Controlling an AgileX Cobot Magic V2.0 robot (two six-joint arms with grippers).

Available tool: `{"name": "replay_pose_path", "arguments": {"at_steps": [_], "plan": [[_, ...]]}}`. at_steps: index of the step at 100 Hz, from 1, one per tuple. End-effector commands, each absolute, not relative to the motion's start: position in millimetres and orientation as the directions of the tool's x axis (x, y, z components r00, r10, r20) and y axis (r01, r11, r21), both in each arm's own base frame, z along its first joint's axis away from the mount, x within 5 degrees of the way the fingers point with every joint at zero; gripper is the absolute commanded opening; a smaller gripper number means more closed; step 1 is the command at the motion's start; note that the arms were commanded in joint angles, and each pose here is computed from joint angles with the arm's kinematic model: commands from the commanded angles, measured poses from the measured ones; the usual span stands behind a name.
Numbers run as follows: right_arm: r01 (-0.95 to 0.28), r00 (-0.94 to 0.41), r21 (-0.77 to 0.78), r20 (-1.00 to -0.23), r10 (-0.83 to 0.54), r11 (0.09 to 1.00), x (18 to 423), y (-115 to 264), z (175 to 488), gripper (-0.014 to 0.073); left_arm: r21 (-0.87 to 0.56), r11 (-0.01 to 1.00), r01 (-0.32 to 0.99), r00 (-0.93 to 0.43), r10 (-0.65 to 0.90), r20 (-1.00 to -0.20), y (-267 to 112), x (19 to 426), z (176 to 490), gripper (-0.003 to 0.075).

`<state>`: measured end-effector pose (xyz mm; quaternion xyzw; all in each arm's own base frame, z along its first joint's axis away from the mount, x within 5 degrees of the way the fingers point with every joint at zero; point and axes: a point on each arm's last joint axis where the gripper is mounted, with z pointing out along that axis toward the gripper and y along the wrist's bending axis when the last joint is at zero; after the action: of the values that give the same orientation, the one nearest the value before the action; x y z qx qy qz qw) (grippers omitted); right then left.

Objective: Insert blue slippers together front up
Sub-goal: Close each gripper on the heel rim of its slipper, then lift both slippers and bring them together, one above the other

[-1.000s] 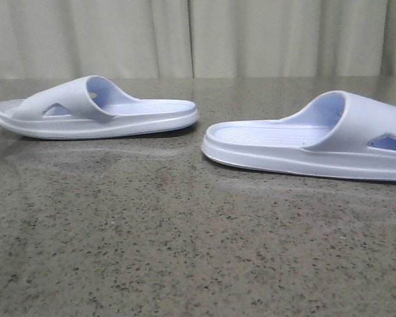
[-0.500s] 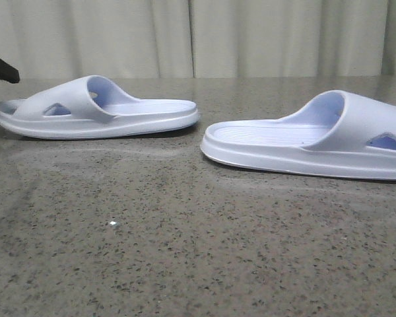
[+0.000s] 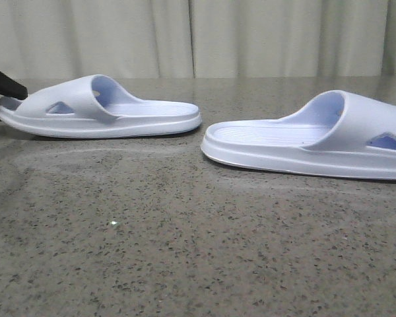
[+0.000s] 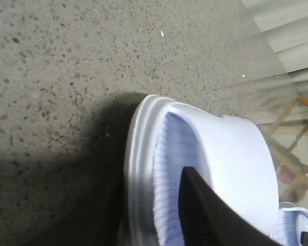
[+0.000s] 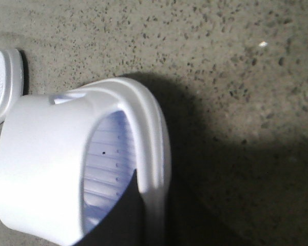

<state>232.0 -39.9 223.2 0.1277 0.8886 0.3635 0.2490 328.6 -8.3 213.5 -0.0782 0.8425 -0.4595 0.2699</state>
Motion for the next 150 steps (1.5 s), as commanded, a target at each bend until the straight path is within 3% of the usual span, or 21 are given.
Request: {"name": "replay_pose_path", "arguments": {"at_steps": [1,6,21,69,92,150], "plan": [[0.015,-0.812,0.713,-0.4,0.425,0.701,236.4,-42.0,235.9,-0.0107,-0.843,0.504,0.186,-0.829,-0.381,-0.41,-13.7,328.5,233.0,0.0081],[0.016,-0.812,0.715,-0.4,0.426,0.699,236.5,-42.0,236.0,-0.0107,-0.842,0.496,0.21,-0.825,-0.372,-0.425,-14.0,328.1,234.4,0.0013],[0.004,-0.798,0.75,-0.396,0.454,0.661,238.1,-39.9,240.0,-0.0107,-0.837,0.496,0.23,-0.814,-0.373,-0.445,-10.8,326.7,238.6,0.0015],[-0.278,-0.666,0.843,-0.515,0.54,0.461,246.9,-42.1,306.2,-0.0106,-0.794,0.492,0.358,-0.714,-0.403,-0.572,9.6,301.8,290.0,0.0015],[-0.321,-0.672,0.838,-0.53,0.517,0.441,249.3,-33.5,312.0,-0.0106,-0.823,0.378,0.423,-0.721,-0.409,-0.559,-0.8,297.3,301.4,0.0015],[-0.351,-0.693,0.794,-0.576,0.433,0.496,267.6,-5.7,305.4,-0.0106,-0.833,0.299,0.465,-0.784,-0.298,-0.544,-48.0,293.5,301.8,0.0015]]}}
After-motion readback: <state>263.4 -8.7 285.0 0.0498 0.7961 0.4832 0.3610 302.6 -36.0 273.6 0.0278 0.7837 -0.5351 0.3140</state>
